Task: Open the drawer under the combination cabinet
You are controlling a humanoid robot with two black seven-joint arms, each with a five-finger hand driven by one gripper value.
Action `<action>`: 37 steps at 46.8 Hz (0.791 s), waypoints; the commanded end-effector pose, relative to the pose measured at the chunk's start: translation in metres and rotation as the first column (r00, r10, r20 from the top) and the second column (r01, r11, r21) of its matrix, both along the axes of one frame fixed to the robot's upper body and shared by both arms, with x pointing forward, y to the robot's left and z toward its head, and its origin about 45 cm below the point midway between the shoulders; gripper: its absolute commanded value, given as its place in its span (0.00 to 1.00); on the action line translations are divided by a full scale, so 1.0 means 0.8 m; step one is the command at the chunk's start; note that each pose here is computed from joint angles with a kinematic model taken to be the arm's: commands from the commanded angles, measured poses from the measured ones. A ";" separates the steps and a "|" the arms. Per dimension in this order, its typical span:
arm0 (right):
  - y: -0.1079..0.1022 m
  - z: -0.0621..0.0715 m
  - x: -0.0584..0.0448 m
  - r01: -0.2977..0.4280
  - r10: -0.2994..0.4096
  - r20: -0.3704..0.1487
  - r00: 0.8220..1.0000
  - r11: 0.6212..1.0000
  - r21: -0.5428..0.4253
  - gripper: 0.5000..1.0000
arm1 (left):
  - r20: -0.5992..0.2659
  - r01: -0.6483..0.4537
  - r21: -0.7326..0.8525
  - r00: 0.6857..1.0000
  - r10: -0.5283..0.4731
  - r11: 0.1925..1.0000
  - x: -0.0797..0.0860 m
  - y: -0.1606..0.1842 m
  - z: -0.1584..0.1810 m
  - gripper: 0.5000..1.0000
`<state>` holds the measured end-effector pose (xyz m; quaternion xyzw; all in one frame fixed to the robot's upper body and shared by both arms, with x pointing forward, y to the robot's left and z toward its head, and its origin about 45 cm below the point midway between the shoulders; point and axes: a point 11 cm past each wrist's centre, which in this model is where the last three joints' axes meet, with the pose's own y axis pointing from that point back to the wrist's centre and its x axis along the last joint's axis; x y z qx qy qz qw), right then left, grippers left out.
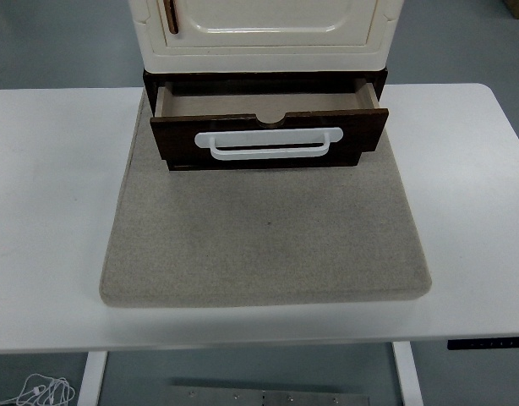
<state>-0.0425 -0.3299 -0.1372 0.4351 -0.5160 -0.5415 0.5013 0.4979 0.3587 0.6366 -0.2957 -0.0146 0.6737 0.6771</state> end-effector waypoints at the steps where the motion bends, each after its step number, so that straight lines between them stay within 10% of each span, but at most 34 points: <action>1: 0.000 0.000 0.000 0.000 0.000 0.000 1.000 1.000 0.000 0.85 | -0.075 -0.077 -0.045 0.994 0.073 0.996 0.012 0.041 -0.031 1.00; 19: 0.000 0.000 0.000 0.000 0.000 0.000 1.000 1.000 0.000 0.85 | -0.322 -0.049 -0.236 0.946 -0.030 0.970 0.042 0.089 -0.209 1.00; 37: 0.001 0.000 0.000 -0.002 0.002 0.000 1.000 1.000 0.003 0.85 | -0.364 0.051 -0.416 0.906 -0.217 0.908 0.041 0.058 -0.356 1.00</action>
